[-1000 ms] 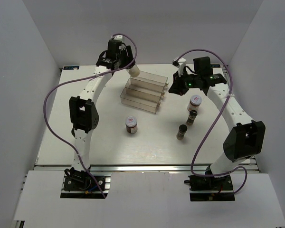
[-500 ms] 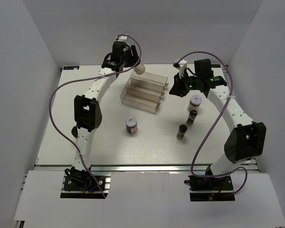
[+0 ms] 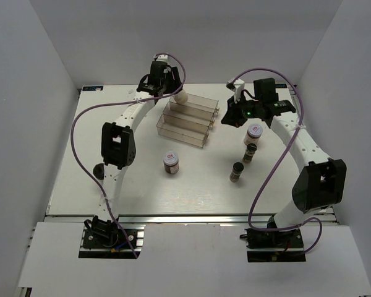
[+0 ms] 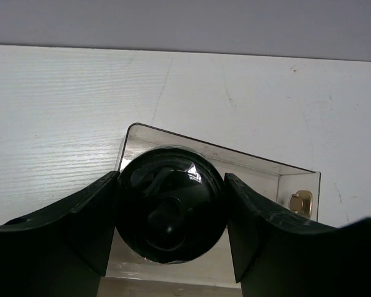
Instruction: Organize the condiment bottles
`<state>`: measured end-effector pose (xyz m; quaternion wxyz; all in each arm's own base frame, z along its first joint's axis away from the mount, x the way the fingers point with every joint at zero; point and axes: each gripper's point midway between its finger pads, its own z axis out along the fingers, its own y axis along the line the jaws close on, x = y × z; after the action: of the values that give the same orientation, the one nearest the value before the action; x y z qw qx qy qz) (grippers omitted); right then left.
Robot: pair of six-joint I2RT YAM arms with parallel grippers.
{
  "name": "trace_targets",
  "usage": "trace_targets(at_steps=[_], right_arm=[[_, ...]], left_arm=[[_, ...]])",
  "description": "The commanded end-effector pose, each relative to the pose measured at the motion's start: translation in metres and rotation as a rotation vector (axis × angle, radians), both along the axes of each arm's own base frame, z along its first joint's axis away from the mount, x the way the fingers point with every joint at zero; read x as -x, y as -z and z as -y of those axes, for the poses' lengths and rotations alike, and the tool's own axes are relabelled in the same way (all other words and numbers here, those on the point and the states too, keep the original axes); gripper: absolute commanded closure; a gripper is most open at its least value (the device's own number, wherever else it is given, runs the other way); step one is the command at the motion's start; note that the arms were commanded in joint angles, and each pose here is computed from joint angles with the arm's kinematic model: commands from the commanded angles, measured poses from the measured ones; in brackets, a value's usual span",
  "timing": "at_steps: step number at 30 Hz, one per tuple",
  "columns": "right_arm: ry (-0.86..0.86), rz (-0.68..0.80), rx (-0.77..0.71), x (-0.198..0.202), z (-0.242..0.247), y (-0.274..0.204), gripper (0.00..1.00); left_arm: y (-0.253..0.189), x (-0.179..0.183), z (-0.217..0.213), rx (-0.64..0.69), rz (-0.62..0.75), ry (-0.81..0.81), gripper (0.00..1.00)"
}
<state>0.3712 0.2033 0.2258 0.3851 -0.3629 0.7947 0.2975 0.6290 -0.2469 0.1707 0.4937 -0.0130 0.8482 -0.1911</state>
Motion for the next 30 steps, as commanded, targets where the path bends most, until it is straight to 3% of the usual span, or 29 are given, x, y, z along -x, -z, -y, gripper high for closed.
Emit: trace_targets(at_steps=[1,7,10,13,14,17,18,20,23,29,30], right_arm=[[0.007,0.054,-0.027,-0.002,0.002,-0.016,1.00],[0.009,0.054,-0.027,-0.003,0.001,-0.016,1.00],[0.010,0.048,-0.021,-0.002,0.002,-0.012,1.00],[0.012,0.047,-0.020,-0.001,0.003,-0.012,1.00],[0.014,0.047,-0.019,-0.002,0.003,-0.011,1.00],[0.015,0.047,-0.019,-0.002,0.004,-0.011,1.00],[0.014,0.049,-0.019,-0.001,0.004,-0.012,1.00],[0.015,0.050,-0.020,-0.001,0.005,-0.013,1.00],[0.011,0.051,-0.025,-0.001,0.004,-0.013,0.99],[-0.004,0.058,-0.022,0.002,0.003,-0.014,0.93],[-0.009,0.064,-0.020,0.003,0.003,-0.014,0.87]], left_arm=[[-0.056,-0.007,0.003,0.021,0.130,-0.004,1.00],[-0.037,-0.005,0.006,-0.030,0.105,0.009,1.00],[-0.033,-0.005,0.009,-0.050,0.109,0.016,0.94],[-0.026,-0.005,0.013,-0.068,0.104,0.024,0.84],[-0.022,-0.005,0.014,-0.073,0.100,0.026,0.76],[-0.017,-0.003,0.016,-0.081,0.090,0.031,0.69],[-0.013,-0.003,0.017,-0.086,0.082,0.032,0.61],[-0.010,-0.002,0.018,-0.094,0.078,0.033,0.58],[-0.008,0.000,0.019,-0.109,0.077,0.029,0.39],[-0.017,0.002,0.021,-0.119,0.092,0.029,0.10],[-0.020,0.002,0.021,-0.116,0.099,0.032,0.08]])
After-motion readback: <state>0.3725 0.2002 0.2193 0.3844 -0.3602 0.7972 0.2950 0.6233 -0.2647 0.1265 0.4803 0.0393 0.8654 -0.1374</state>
